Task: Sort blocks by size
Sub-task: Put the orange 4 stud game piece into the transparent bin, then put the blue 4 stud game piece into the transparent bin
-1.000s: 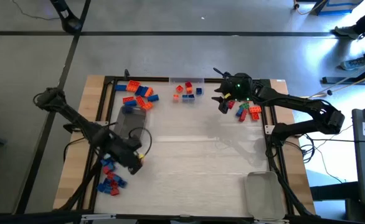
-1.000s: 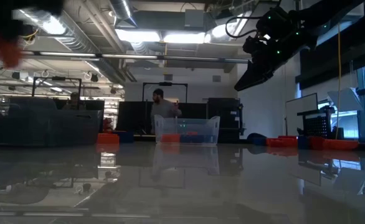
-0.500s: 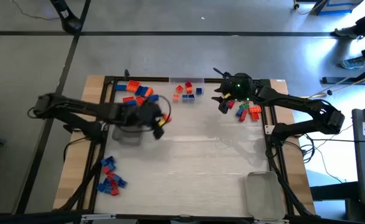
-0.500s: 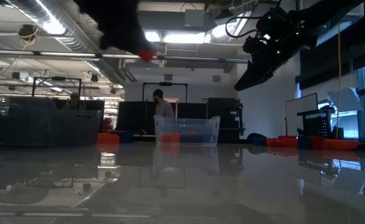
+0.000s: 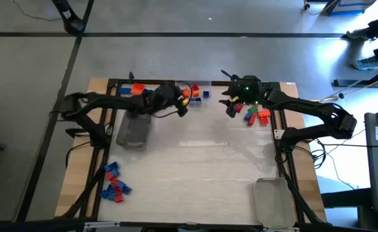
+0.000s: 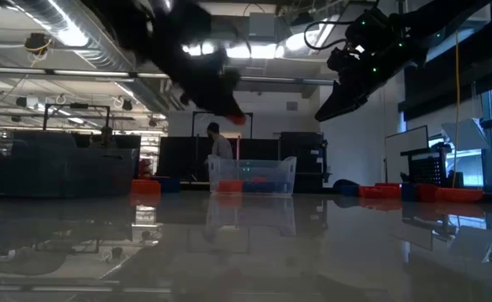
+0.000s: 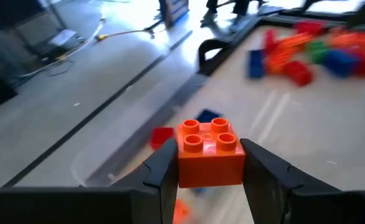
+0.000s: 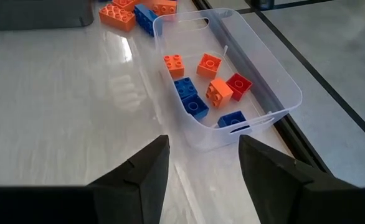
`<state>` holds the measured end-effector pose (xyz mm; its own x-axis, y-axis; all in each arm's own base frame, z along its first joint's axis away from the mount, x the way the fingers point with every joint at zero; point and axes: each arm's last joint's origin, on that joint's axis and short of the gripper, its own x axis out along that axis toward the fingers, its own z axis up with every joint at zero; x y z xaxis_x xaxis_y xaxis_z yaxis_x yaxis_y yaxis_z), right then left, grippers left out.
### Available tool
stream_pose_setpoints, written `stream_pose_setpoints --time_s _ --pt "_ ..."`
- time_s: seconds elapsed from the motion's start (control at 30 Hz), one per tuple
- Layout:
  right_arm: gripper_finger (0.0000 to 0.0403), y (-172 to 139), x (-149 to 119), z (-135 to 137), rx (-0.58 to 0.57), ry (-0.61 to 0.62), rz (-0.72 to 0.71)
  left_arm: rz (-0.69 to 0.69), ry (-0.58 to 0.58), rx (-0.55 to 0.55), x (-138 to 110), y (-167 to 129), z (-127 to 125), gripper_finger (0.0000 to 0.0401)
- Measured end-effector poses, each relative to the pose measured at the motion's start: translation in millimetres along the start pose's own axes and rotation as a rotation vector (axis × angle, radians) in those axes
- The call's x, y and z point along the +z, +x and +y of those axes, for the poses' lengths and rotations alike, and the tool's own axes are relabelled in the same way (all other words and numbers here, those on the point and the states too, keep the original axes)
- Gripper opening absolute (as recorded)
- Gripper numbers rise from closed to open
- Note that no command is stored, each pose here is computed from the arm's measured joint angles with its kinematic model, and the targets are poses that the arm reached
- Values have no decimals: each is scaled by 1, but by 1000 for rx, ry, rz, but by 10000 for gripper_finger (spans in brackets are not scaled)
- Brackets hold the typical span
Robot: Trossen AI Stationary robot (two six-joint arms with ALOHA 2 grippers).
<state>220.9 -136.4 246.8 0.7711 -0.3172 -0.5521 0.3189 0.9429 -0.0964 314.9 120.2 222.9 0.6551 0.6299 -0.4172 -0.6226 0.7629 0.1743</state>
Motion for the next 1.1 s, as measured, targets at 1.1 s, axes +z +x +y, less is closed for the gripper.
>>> stream_pose_setpoints --time_s 1.1 --pt "193 0 1 -1 -11 -4 -14 -23 -24 0 1 9 16 219"
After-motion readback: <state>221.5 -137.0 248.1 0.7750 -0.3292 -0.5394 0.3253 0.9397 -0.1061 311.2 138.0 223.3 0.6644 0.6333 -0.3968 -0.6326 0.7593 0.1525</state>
